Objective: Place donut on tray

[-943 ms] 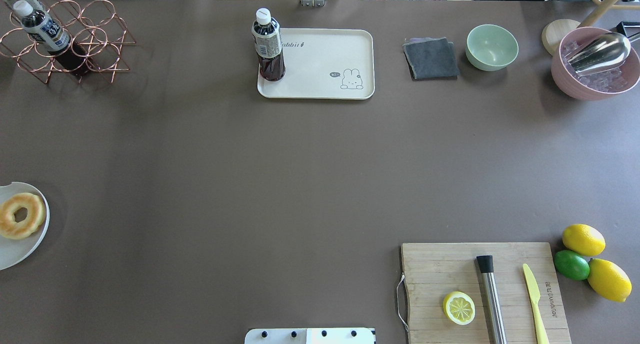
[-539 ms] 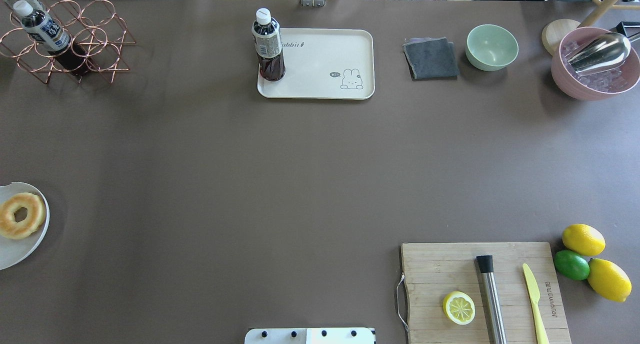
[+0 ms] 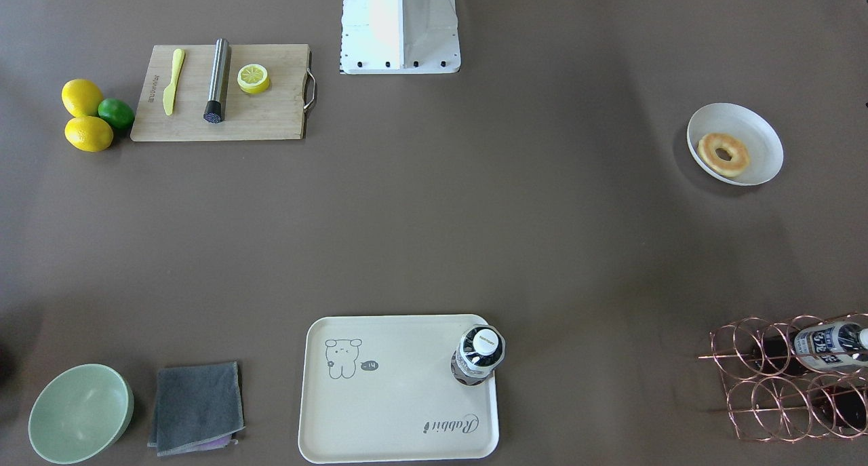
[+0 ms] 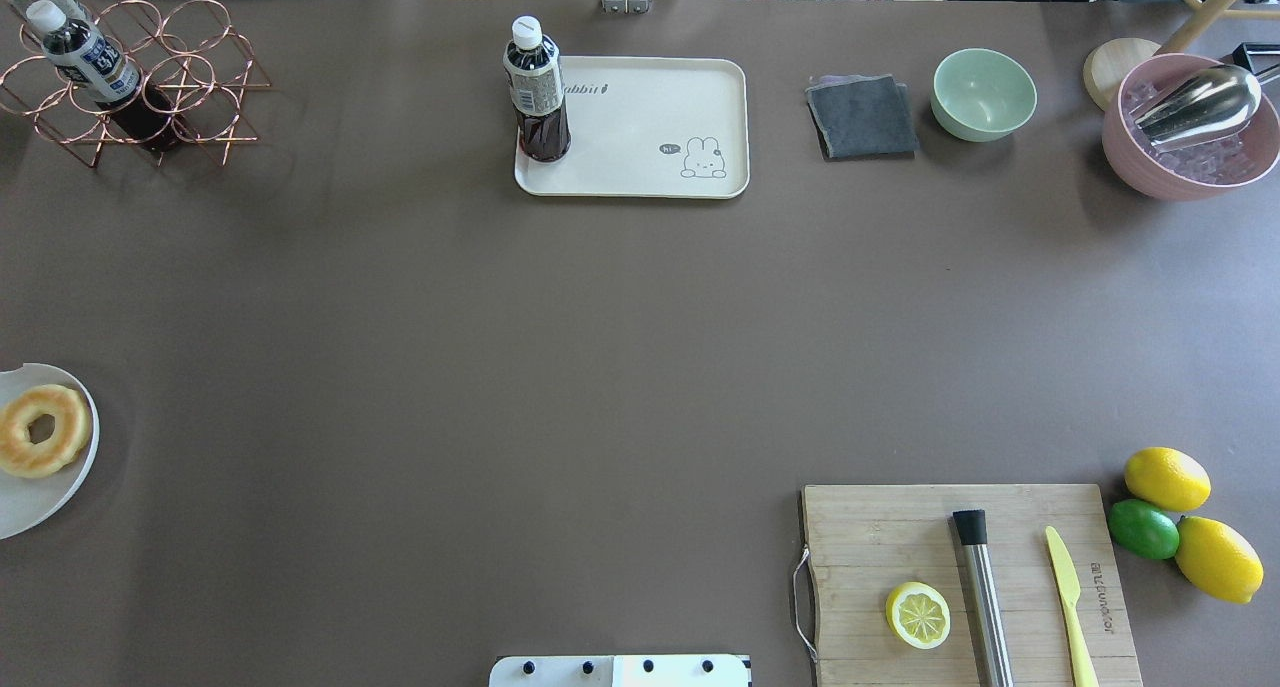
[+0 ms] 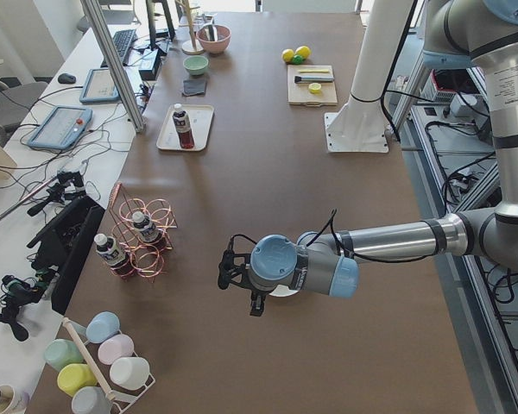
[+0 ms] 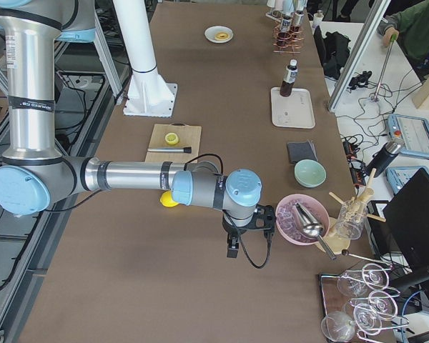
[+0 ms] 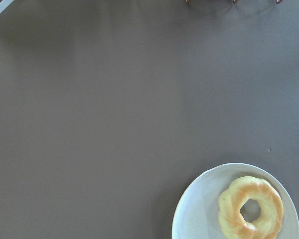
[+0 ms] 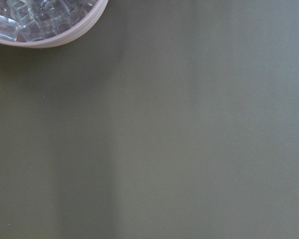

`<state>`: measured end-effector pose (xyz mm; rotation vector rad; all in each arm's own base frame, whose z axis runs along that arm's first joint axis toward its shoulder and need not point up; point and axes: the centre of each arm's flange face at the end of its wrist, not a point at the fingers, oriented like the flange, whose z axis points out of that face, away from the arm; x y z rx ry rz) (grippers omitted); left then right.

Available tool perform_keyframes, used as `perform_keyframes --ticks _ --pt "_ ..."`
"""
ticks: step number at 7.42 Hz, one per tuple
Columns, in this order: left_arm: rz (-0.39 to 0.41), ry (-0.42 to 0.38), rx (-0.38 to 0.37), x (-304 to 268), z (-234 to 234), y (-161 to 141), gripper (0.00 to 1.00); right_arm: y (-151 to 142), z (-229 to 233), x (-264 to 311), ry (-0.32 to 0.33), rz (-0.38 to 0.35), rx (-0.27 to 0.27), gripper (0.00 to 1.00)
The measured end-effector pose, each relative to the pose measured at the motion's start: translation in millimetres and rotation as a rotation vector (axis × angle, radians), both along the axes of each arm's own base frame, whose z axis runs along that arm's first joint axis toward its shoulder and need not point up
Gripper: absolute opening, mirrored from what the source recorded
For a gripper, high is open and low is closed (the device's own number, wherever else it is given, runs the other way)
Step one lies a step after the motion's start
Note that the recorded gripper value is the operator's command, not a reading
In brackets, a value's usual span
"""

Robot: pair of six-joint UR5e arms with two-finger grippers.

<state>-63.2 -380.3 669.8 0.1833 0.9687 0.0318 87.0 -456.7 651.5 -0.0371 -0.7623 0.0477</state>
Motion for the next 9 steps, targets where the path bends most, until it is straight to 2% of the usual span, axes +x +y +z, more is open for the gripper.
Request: perform_keyframes --ticks 2,5,7,8,9 --pt "0.063 0.002 -0.002 28 29 1 0.99 1 -1 -1 -0.016 0.001 0.001 1.0" --pt "0.093 -0.009 -0.008 81 79 -9 0.99 2 -2 -2 -0.022 0.0 0.003 1.0" --pt "0.111 -0.014 0.009 120 106 7 0.97 1 -2 -2 -0.023 -0.001 0.005 1.0" --pt "0.119 -0.011 0.014 135 116 16 0.93 1 -3 -2 -0.023 -0.001 0.006 1.0" --pt "0.113 0.006 0.01 146 116 19 0.85 1 -3 -3 -0.029 0.0 0.006 1.0"
